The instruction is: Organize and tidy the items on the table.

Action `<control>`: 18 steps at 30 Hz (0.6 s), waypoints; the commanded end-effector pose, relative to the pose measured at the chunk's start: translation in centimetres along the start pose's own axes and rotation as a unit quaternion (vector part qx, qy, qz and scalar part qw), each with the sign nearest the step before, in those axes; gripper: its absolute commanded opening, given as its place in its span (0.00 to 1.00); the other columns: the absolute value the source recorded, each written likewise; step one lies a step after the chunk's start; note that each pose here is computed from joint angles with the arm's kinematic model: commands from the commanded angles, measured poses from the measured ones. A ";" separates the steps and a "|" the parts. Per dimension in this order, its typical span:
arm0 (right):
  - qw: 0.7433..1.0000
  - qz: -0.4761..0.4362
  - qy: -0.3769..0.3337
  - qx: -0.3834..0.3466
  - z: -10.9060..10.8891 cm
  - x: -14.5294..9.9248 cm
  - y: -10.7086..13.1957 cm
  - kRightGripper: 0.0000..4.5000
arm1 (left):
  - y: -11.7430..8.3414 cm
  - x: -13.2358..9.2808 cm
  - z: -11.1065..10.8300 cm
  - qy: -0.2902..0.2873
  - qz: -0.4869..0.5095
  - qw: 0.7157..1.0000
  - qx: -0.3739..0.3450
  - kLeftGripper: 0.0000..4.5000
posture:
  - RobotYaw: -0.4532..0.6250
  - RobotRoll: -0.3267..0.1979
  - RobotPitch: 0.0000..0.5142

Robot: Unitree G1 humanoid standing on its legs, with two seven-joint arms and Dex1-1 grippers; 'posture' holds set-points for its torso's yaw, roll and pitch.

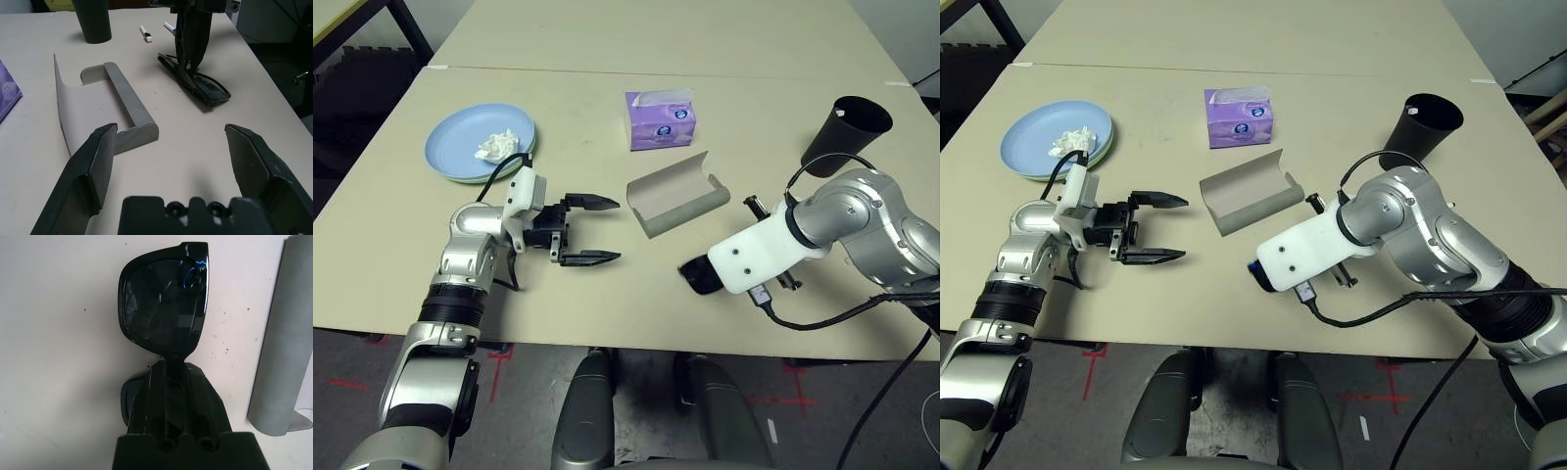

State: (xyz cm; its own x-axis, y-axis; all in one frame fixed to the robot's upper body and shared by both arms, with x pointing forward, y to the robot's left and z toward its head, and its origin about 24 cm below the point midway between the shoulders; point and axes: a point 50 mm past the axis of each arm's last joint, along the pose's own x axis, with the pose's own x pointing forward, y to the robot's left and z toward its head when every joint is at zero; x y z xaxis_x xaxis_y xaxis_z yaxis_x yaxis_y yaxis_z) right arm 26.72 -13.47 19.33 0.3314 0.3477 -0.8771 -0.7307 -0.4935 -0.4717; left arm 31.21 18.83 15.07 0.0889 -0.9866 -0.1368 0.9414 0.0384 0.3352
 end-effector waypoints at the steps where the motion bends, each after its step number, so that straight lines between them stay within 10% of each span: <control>1: 1.000 0.007 -0.001 -0.002 -0.1 0.0 0.1 0.07 | -0.3 0.0 -0.1 0.013 -0.013 1.000 0.006 1.00 | 0.61 0.62 0.42; 18: 0.997 -0.078 -0.017 0.018 -0.2 -5.3 -5.1 0.07 | 0.1 -0.4 -0.1 0.016 0.000 1.000 -0.001 1.00 | 0.58 0.62 0.40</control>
State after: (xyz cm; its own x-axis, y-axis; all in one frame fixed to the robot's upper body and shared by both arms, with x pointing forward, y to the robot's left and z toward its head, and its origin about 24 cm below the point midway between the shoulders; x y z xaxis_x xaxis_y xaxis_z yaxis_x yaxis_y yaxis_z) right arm 28.55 -12.82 26.07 0.4213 0.4297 -0.7987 -0.6892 -0.4207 -0.5899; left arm 31.31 18.93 15.20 0.0946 -0.9855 -0.1412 0.9395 0.0415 0.3400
